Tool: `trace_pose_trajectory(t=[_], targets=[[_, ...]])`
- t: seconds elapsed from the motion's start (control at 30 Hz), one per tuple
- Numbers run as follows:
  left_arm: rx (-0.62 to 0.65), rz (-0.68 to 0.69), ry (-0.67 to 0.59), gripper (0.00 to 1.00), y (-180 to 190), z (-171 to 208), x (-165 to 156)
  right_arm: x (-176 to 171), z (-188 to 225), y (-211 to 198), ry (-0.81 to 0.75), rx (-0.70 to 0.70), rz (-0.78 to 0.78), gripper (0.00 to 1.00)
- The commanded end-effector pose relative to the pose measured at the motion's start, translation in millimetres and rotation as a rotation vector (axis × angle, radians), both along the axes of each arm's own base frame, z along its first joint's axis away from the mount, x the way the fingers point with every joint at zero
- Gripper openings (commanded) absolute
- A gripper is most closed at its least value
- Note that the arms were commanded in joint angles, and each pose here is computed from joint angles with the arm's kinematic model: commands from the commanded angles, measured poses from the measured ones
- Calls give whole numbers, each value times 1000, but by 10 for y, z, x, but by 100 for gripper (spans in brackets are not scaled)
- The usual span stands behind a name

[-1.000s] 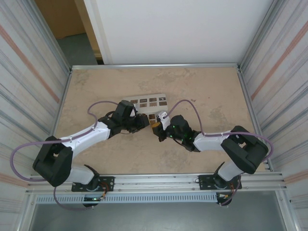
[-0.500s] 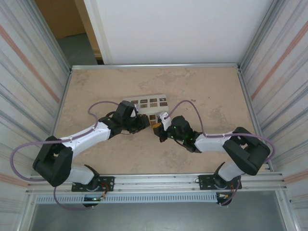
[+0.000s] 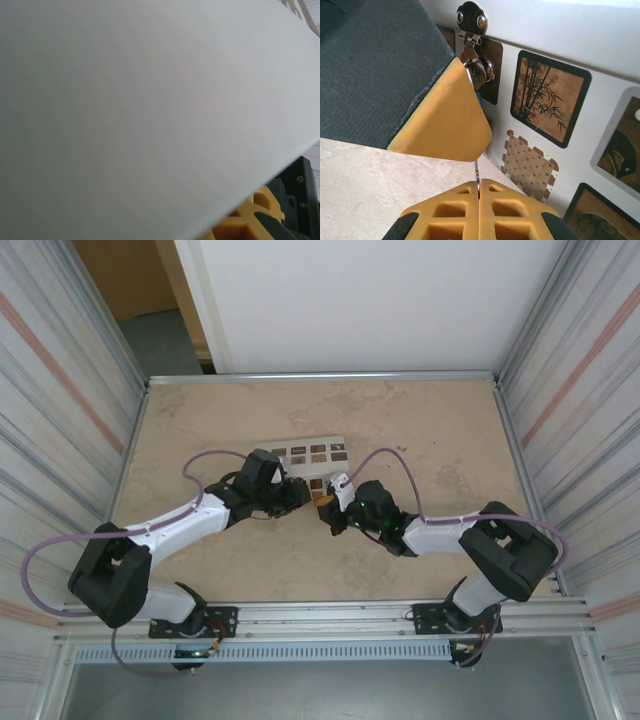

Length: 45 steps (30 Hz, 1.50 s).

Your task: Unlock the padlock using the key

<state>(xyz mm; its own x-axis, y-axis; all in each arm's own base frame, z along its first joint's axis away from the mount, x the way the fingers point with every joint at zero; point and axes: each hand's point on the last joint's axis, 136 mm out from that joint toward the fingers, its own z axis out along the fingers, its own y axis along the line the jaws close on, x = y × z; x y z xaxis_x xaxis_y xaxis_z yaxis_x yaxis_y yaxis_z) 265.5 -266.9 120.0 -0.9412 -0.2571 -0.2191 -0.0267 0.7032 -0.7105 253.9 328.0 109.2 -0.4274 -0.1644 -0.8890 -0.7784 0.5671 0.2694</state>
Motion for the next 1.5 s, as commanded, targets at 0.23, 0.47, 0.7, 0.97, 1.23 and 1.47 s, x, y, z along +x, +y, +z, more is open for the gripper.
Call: trace_pose_trajectory(t=[0.23,0.47,0.7,0.97,1.23,1.47], targets=[[-52,-52,-5,14,-121,117,-106,75,599,265,-78,176,60,0],[-34,-42,3,14,-85,59,-115,89,602,162,-95,163,33,0],[-26,-37,5,14,-73,43,-114,102,670,102,-97,180,32,0],[-55,-33,3,14,-110,99,-101,83,569,188,-81,161,50,0],[-98,-11,-3,14,-129,184,-88,65,489,173,-65,193,26,0],[-129,-7,1,14,-156,229,-88,80,624,198,-55,272,42,0]])
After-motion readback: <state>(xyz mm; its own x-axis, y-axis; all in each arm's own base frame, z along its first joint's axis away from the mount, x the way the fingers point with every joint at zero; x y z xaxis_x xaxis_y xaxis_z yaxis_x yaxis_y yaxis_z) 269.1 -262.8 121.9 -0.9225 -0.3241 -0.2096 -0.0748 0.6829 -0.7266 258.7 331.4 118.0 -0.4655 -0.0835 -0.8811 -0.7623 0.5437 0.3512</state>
